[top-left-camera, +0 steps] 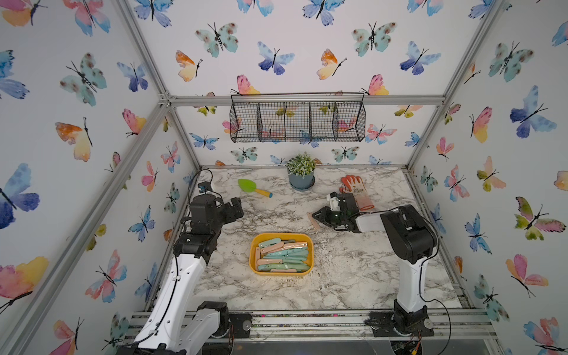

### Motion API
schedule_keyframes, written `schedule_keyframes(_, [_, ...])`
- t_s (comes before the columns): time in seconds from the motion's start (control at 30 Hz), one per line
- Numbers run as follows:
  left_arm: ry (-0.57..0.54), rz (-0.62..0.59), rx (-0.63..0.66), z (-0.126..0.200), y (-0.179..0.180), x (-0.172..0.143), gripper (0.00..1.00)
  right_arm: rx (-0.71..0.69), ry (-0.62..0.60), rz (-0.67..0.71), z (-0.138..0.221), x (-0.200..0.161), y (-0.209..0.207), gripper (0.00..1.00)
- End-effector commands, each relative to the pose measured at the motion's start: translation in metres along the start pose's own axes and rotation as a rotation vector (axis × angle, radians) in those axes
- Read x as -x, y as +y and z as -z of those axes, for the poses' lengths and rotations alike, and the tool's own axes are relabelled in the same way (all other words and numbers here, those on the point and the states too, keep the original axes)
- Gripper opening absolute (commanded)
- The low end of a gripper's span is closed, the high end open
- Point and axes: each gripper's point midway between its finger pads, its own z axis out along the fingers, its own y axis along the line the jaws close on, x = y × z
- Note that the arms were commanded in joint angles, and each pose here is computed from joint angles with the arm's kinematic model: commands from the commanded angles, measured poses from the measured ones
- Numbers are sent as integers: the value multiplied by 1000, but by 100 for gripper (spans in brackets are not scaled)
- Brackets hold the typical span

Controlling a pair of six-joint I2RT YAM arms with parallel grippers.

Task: Take the fruit knife out of the storage box
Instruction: Place the fruit knife at the center of the board.

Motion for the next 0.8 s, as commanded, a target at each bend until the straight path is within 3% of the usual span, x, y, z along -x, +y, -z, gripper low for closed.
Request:
schedule_keyframes(0.0, [1, -6, 11, 4, 3, -3, 98, -54, -7, -3, 8, -2, -7, 30])
schedule_keyframes(0.77, [-5, -2, 26, 5, 5, -3, 98, -12, 76, -2, 20, -33, -3, 38])
